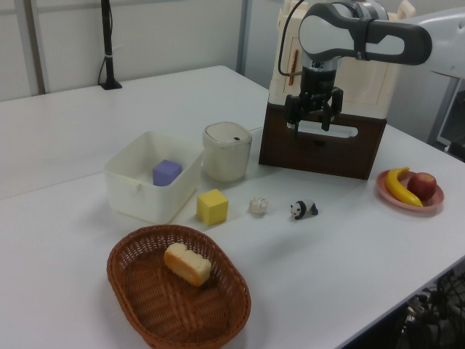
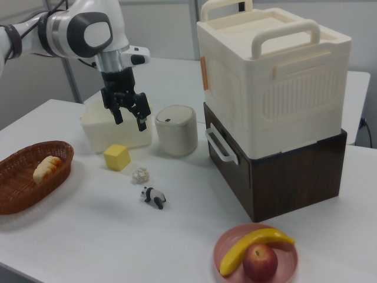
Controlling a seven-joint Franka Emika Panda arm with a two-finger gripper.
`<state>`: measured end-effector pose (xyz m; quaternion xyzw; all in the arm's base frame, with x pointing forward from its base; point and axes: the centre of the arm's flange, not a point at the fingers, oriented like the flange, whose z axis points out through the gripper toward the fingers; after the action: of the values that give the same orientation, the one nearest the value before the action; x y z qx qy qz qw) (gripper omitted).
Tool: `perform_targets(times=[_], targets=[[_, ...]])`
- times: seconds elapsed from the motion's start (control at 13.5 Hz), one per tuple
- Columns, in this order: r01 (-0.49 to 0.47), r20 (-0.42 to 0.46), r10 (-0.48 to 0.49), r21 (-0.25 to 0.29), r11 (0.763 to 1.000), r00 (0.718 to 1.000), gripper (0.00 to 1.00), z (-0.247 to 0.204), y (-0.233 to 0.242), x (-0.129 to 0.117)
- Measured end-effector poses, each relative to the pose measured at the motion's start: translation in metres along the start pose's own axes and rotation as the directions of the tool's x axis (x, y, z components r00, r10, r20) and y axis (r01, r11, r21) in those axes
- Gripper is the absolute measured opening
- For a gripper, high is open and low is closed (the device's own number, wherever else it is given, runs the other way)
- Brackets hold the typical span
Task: Open the trash can
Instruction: 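Move the open gripper over toward the small cream trash can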
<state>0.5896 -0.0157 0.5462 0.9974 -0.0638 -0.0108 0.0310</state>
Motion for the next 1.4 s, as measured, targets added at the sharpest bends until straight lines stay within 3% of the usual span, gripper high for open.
perform_targets(times=[1.4], targets=[[0.02,-0.011,-0.02,0.0,1.0,1.0,1.0,0.02,-0.005,0.014]])
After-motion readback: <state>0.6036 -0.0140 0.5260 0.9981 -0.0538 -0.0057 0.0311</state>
